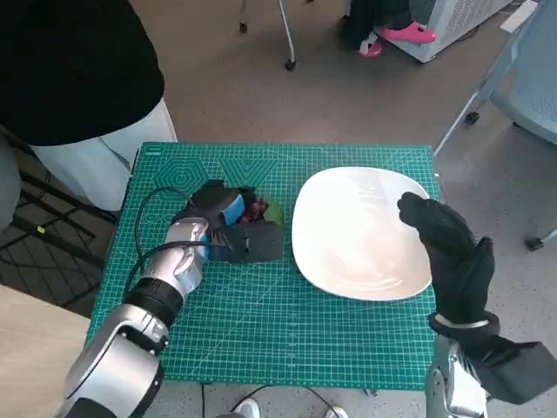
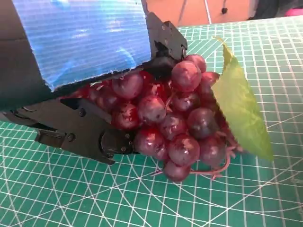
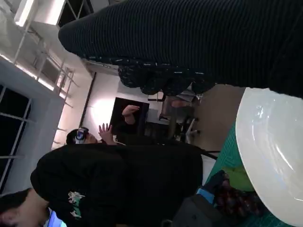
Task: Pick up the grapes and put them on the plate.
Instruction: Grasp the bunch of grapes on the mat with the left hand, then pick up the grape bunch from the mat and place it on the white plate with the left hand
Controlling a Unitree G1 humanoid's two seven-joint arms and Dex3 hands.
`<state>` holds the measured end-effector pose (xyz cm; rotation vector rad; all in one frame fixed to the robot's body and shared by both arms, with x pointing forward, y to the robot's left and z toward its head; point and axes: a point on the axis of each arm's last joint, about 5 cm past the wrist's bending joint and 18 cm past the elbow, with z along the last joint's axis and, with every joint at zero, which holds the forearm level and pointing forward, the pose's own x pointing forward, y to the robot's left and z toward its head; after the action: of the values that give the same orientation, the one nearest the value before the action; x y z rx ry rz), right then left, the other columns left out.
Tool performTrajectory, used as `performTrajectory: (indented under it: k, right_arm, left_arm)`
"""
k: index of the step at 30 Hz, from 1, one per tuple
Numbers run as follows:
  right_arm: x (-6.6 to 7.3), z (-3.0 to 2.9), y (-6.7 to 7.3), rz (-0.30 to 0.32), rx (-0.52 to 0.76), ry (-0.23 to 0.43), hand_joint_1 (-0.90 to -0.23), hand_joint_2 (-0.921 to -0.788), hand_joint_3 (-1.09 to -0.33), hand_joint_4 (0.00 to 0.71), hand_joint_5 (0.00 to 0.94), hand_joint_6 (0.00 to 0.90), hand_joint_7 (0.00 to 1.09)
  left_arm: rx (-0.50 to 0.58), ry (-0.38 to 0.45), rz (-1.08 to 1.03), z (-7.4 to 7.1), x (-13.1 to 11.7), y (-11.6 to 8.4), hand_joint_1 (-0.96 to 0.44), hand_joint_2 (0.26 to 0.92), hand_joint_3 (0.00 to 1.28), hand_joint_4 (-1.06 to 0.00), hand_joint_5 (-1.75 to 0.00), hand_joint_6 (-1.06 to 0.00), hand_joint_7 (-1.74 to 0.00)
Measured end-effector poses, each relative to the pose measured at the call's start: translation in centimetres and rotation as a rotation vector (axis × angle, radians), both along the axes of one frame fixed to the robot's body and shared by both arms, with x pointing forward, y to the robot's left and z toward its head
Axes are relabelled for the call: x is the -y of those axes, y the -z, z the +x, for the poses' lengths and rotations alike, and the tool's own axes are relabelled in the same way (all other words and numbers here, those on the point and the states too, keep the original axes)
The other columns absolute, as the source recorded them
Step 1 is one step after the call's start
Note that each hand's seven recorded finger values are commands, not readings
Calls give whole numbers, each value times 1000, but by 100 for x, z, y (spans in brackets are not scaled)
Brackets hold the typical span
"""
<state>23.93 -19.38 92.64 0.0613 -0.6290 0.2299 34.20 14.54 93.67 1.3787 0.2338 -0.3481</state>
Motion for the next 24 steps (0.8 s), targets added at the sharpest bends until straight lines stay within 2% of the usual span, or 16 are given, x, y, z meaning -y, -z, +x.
performTrajectory:
  k: [5, 10, 11, 12, 14, 16, 17, 18, 20, 21, 22, 24]
  right_arm:
    - [0, 6, 10, 1, -4, 1, -616, -921, -893, 562, 1, 198, 523]
    - [-2, 10, 13, 2, -3, 1, -616, -921, -893, 562, 0, 198, 523]
    - [-3, 10, 14, 3, -2, 1, -616, -921, -893, 562, 0, 198, 523]
    - [-5, 10, 15, 3, -2, 1, -616, -921, -893, 562, 0, 198, 524]
    - [-8, 10, 16, 4, -2, 1, -616, -921, -894, 562, 0, 197, 524]
    - [-9, 10, 16, 4, -1, 1, -615, -921, -894, 562, 0, 197, 524]
    - [-10, 10, 16, 5, -1, 0, -615, -921, -894, 562, 1, 197, 524]
    - [-10, 10, 16, 5, -1, 0, -614, -921, -894, 562, 1, 198, 524]
    - [-11, 10, 17, 5, -1, 0, -612, -921, -894, 563, 1, 198, 524]
    - [-12, 10, 17, 5, -1, 0, -611, -921, -894, 563, 1, 198, 524]
    - [-13, 10, 17, 5, -1, 0, -610, -921, -894, 563, 1, 198, 524]
    - [-13, 10, 17, 5, 0, 0, -609, -921, -895, 563, 1, 199, 524]
  left_arm:
    - [2, 5, -6, 0, 1, -4, 1, 921, 266, -356, -1514, -517, -1266]
    - [3, 7, -12, 1, -4, -5, 18, 921, 315, -360, -1499, -396, -1364]
    - [3, 7, -12, 1, -4, -5, 60, 921, 325, -357, -1509, -386, -1244]
    - [2, 7, -12, 0, -5, -5, 118, 921, 333, -359, -1519, -402, -1050]
    - [2, 7, -11, 0, -5, -4, 239, 921, 336, -371, -1532, -487, -580]
    - [1, 7, -11, 0, -7, -4, 294, 921, 336, -378, -1533, -590, -355]
    - [1, 6, -12, 0, -8, -4, 276, 921, 332, -375, -1532, -605, -410]
    - [0, 6, -13, 1, -10, -4, 237, 921, 327, -368, -1531, -604, -542]
    - [-3, 5, -14, 1, -14, -6, 120, 921, 313, -343, -1506, -547, -952]
    - [-4, 5, -14, 1, -16, -6, 81, 921, 308, -331, -1490, -529, -1098]
    - [-5, 5, -14, 1, -17, -6, 56, 921, 305, -323, -1472, -521, -1197]
    - [-6, 6, -14, 2, -16, -8, 27, 921, 305, -332, -1487, -486, -1283]
